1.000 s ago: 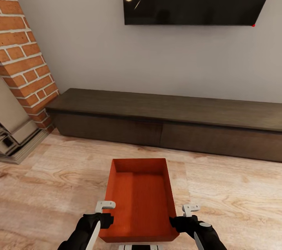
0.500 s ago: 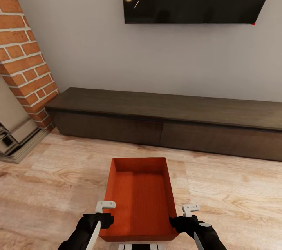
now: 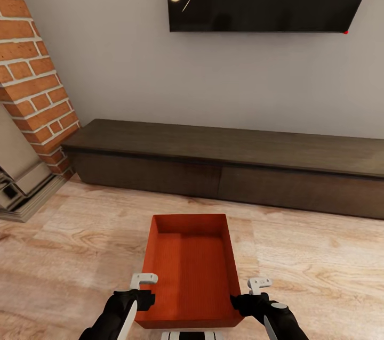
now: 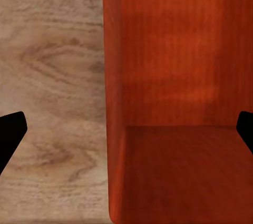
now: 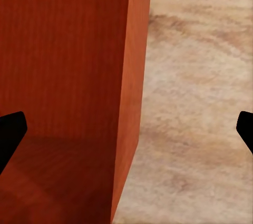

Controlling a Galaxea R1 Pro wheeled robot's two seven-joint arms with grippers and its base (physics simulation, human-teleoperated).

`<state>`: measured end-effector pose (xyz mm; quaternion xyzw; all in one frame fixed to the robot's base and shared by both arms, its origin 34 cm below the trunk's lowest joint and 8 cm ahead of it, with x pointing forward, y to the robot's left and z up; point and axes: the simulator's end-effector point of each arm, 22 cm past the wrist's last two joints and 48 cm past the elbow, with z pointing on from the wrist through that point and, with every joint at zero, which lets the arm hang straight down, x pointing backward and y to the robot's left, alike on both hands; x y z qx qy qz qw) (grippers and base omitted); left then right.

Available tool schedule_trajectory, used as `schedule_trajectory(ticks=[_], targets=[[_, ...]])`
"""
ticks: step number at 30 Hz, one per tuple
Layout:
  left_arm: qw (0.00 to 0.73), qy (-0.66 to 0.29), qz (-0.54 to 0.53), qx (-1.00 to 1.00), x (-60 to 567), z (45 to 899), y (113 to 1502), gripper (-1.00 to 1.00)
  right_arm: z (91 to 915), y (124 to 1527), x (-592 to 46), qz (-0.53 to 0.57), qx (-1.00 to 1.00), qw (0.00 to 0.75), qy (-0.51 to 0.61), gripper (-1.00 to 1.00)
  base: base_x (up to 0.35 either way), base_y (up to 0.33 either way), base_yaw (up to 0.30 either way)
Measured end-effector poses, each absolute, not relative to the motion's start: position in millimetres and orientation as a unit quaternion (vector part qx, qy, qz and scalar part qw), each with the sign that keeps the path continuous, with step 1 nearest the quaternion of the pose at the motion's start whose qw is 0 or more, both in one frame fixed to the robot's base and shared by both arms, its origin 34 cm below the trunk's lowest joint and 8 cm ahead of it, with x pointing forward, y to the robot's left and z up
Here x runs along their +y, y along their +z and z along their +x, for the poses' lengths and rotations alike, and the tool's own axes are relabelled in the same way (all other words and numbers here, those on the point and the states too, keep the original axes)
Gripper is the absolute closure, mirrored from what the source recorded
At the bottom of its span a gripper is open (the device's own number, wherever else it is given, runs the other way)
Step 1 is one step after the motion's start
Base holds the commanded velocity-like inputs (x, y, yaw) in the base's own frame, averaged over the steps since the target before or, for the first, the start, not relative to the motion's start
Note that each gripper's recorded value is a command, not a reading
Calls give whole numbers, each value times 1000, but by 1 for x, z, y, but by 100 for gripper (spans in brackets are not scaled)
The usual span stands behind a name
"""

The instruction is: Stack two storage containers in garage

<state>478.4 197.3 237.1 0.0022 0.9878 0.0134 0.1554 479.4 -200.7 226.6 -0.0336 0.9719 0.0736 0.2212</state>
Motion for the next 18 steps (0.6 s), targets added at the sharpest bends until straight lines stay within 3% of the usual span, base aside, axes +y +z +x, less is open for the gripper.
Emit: schedule_trajectory(ticks=[18], targets=[[145, 13, 2, 989, 196, 473, 229, -100, 472, 218, -198, -35, 974, 209, 78, -100, 0, 0, 0]])
